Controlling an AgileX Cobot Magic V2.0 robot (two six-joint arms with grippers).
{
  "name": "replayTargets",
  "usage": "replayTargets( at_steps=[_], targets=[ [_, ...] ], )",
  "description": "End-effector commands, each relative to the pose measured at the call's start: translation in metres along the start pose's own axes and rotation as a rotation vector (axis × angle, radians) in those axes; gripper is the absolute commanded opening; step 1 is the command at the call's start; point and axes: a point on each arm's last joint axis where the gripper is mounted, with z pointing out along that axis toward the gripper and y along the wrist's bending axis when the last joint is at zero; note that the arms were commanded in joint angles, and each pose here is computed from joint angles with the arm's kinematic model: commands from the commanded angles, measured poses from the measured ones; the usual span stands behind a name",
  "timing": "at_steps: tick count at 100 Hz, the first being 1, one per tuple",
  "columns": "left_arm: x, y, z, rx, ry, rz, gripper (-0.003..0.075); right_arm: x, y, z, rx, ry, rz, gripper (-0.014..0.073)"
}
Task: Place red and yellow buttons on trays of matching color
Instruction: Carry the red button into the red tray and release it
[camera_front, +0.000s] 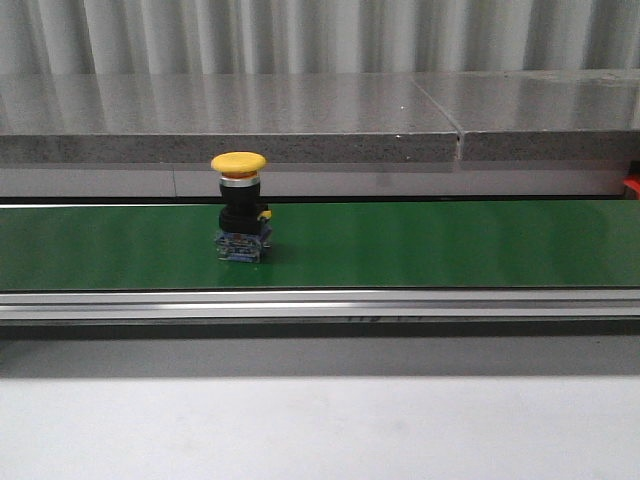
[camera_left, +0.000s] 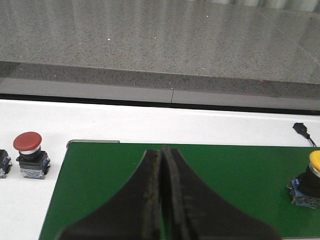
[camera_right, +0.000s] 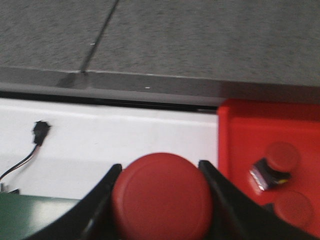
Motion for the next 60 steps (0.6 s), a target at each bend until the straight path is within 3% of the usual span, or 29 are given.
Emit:
replayTargets(
  at_steps=[1,26,60],
  targets=[
    [-0.015,-0.003,-0.003,0.026,-0.094,-0.001,-0.0021,-0.019,-0.024,-0.021,0.121,-0.125,0.091,0.0253],
    [-0.015,-0.003,-0.003,0.026,-0.094,-0.001,-0.0021,-0.008,-0.085,-0.032,0.356,-0.179,0.272,0.0253],
    [-0.015,-0.003,-0.003,0.026,-0.094,-0.001,-0.0021,0.028,-0.131,0.014,0.494,-0.094,0.348,0.0253]
  ],
)
